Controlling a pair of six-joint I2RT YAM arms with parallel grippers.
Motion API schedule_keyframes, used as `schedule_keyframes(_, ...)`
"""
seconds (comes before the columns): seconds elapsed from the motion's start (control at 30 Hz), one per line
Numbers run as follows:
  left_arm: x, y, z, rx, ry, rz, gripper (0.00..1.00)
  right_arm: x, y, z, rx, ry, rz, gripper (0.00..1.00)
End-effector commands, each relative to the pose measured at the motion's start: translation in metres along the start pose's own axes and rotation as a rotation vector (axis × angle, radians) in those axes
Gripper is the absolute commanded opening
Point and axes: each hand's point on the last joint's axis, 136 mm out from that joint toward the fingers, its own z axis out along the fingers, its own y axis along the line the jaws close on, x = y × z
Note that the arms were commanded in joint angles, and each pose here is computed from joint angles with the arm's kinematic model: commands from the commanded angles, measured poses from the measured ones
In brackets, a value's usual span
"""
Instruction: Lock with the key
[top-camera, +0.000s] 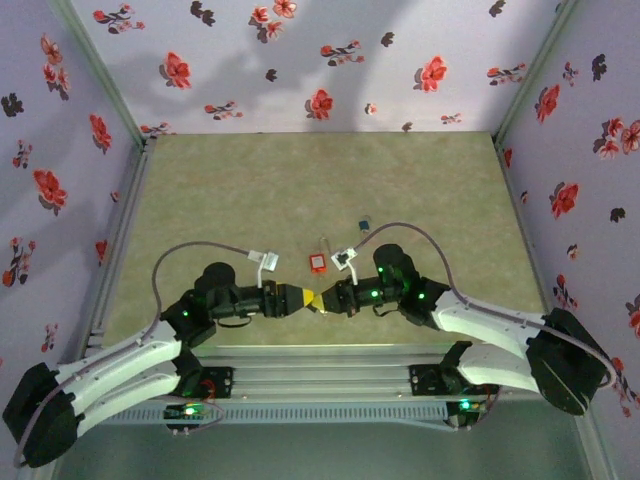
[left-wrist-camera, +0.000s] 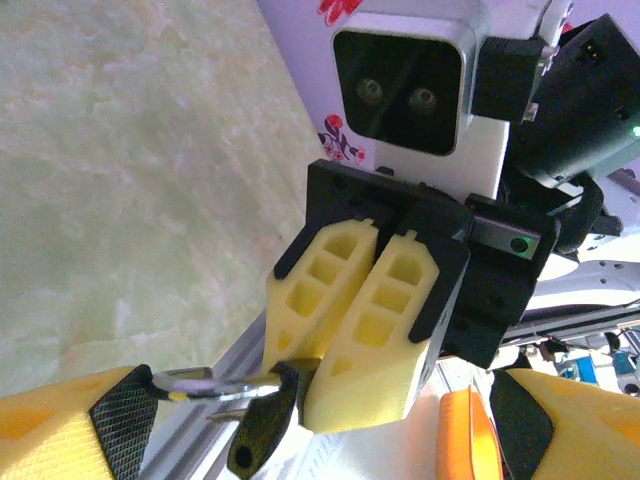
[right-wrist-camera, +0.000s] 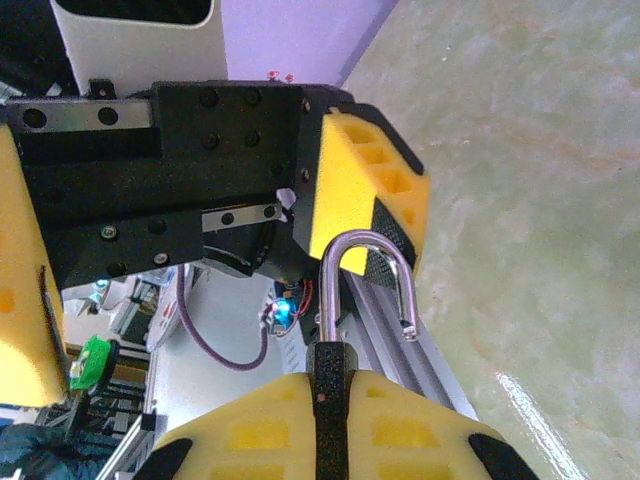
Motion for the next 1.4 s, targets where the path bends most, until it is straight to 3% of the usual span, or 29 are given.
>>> schedule_keyframes(0.0, -0.006, -0.012, -0.001, 0.021, 0.009, 0.061, 0.90, -0.007, 0.018, 0.001, -0.067, -0.009, -0.035, 0.00)
schedule_keyframes(0.93, 0.008, -0.021, -0.011, 0.026, 0.072, 0.096, 0.76, -0.005, 0.012, 0.006, -0.042, 0.009, -0.026, 0.00)
schedule_keyframes(1.37, -0.002, -0.010, -0.014, -0.056, 0.017, 0.134, 0.85, 0.001, 0.031, 0.007, -0.129, 0.036, -0.046, 0.00)
